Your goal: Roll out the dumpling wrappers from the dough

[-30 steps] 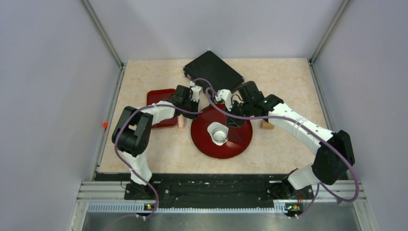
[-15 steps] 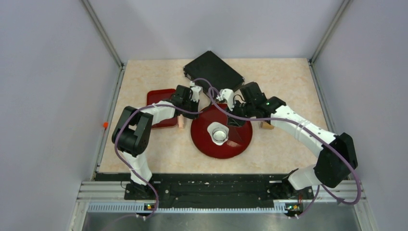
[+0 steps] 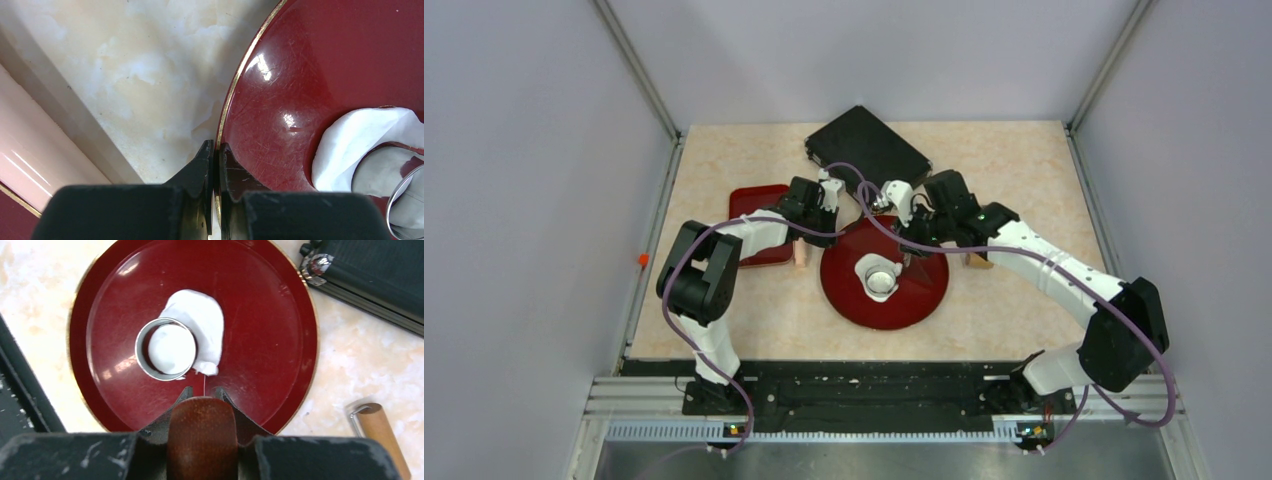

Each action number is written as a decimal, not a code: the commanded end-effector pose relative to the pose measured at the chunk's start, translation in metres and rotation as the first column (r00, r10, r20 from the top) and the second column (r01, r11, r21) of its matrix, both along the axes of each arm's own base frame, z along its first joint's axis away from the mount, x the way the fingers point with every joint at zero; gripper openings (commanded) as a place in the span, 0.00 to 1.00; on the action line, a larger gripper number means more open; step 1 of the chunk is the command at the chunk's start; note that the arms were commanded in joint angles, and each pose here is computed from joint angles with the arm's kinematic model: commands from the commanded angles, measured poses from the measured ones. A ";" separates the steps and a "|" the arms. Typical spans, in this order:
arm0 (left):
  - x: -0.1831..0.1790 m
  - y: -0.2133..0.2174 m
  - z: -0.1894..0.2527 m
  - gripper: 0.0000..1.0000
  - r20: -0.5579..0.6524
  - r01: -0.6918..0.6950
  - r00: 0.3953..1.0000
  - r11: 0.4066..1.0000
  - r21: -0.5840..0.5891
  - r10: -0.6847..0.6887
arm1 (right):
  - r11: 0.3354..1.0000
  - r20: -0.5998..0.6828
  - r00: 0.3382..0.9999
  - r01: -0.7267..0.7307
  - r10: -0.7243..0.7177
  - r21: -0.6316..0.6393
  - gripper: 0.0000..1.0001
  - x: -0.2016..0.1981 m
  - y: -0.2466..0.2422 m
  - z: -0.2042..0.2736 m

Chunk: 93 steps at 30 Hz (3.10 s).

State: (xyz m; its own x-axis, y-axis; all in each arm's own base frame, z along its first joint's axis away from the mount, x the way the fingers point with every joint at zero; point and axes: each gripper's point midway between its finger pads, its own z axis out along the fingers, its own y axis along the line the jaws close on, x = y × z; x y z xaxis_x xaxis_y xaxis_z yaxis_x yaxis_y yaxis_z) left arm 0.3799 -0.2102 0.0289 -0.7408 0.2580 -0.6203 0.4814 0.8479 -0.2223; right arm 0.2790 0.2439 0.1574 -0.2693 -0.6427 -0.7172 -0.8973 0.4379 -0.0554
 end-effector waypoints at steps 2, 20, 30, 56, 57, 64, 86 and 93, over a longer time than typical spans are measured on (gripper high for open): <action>0.012 0.014 0.011 0.00 0.063 -0.058 0.996 0.998 0.030 0.056 | 0.996 0.092 0.994 0.066 -0.061 -0.057 0.00 0.021 -0.015 -0.002; 0.012 0.013 0.012 0.00 0.066 -0.055 0.996 0.998 0.025 0.053 | 1.000 0.176 0.984 0.004 -0.007 0.019 0.00 0.020 -0.007 0.058; 0.011 0.014 0.011 0.00 0.063 -0.056 0.997 0.998 0.027 0.054 | 0.986 0.054 0.986 -0.159 0.157 0.042 0.00 -0.026 -0.004 0.048; 0.011 0.013 0.011 0.00 0.063 -0.051 0.997 0.998 0.025 0.050 | 0.996 0.067 0.994 -0.087 0.085 0.032 0.00 0.010 0.009 0.006; 0.011 0.013 0.011 0.00 0.062 -0.052 0.997 0.998 0.025 0.050 | 0.995 0.061 0.994 -0.090 0.088 0.036 0.00 0.010 0.011 0.005; 0.011 0.013 0.011 0.00 0.063 -0.053 0.997 0.998 0.026 0.051 | 0.997 0.073 0.996 -0.059 0.055 0.052 0.00 0.025 0.019 0.001; 0.009 0.011 0.011 0.00 0.061 -0.038 0.997 0.999 0.019 0.037 | 0.998 0.201 0.979 0.017 -0.028 0.053 0.00 0.088 0.042 0.019; 0.009 0.011 0.011 0.00 0.061 -0.035 0.998 0.999 0.018 0.034 | 0.996 0.201 0.980 -0.014 -0.004 0.084 0.00 0.098 0.061 0.030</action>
State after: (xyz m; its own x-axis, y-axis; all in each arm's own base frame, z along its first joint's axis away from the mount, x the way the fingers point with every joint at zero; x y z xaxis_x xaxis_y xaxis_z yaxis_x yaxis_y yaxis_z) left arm 0.3795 -0.2100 0.0290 -0.7401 0.2582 -0.6210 0.4823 0.8473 -0.2226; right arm 0.3290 0.2939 0.1595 -0.2508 -0.5924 -0.7656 -0.9099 0.4141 -0.0223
